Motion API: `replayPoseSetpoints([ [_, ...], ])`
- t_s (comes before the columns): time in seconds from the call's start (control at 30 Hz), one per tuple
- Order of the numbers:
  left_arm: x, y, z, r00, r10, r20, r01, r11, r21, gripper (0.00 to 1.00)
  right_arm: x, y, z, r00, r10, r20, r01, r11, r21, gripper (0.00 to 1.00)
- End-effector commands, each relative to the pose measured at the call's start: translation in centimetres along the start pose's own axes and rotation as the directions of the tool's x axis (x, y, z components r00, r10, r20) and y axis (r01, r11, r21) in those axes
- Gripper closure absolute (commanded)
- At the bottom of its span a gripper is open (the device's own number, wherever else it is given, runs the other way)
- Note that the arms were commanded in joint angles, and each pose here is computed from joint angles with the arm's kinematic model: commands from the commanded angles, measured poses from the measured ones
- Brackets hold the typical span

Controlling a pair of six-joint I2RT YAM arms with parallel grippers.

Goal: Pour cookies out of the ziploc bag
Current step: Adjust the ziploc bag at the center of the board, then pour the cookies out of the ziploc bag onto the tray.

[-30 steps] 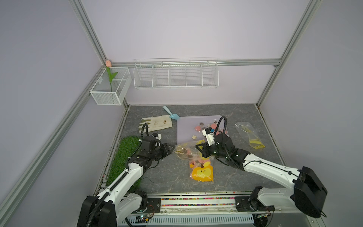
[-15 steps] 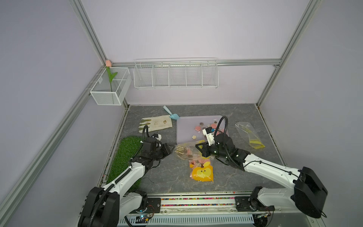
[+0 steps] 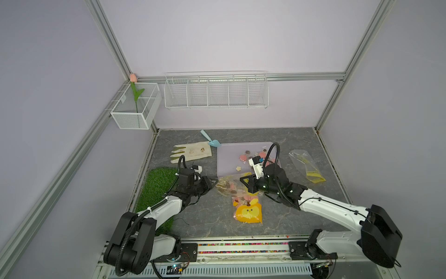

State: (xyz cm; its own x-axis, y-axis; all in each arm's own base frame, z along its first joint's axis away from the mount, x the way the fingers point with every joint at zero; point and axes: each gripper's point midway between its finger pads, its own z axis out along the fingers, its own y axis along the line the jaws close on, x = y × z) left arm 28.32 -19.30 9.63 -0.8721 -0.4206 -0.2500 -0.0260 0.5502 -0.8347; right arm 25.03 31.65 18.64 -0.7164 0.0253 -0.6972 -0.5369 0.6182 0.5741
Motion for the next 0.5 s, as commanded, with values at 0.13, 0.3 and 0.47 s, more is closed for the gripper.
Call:
replayPoseSetpoints([
  [0.13, -0.4, -0.8, -0.6, 0.999, -0.004, 0.033, 0.002, 0.999, 0.047, 0.72, -0.4, 0.2, 0.1, 1.000, 0.009, 0.015, -0.008, 1.000, -0.017, 0.93],
  [0.3, -0.9, -1.4, -1.4, 0.998, 0.011, 0.062, -0.013, 0.999, 0.037, 0.79, -0.7, 0.3, 0.0, 1.000, 0.009, 0.023, -0.008, 1.000, -0.019, 0.93],
  [0.47, -1.3, -2.1, -2.1, 0.996, 0.022, 0.089, -0.026, 0.999, 0.039, 0.89, -0.6, 0.3, -0.2, 1.000, -0.002, 0.016, 0.002, 1.000, -0.010, 0.93],
])
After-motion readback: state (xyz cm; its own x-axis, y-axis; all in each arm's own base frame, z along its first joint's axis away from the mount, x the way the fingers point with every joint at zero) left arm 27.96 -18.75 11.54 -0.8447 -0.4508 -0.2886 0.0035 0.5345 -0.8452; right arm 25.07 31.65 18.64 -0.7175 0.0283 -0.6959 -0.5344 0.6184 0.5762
